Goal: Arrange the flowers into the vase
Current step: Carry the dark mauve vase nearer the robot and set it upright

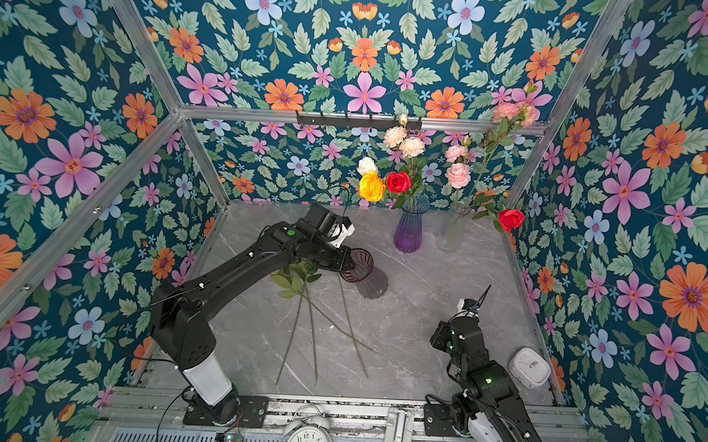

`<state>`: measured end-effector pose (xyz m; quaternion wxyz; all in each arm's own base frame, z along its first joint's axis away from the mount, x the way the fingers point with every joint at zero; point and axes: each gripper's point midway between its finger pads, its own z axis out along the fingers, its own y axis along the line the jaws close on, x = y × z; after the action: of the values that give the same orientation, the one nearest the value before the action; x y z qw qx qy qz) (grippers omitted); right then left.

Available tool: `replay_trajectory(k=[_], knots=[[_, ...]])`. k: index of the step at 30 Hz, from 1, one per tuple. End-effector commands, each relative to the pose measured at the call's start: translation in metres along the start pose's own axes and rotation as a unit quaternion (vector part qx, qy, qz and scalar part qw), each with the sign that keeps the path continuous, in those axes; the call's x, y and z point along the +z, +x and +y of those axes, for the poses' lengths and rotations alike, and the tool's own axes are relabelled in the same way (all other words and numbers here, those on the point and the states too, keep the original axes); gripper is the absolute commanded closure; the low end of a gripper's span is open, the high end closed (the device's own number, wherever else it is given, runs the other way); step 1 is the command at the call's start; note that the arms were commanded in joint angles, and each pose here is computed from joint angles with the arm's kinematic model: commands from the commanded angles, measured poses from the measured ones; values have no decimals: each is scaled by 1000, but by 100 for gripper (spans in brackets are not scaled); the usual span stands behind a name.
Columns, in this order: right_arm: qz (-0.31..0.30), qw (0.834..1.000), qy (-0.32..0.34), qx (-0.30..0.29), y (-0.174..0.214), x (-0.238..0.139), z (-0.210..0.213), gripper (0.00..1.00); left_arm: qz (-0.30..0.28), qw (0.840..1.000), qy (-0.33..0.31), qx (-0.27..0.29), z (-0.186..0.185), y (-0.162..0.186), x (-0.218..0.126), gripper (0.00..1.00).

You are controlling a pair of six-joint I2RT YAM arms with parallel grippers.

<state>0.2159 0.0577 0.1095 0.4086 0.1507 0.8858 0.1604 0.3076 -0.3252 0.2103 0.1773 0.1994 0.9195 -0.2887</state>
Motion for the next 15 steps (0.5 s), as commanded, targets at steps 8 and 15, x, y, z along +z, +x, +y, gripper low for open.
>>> replay_trajectory(k=[8, 15], knots=[[-4, 1000, 4, -4, 0, 0, -2, 100, 32, 999, -9, -11, -27, 29, -10, 100], [-7, 1000, 0, -4, 0, -1, -1, 100, 105, 994, 13, -25, -42, 56, -10, 100]])
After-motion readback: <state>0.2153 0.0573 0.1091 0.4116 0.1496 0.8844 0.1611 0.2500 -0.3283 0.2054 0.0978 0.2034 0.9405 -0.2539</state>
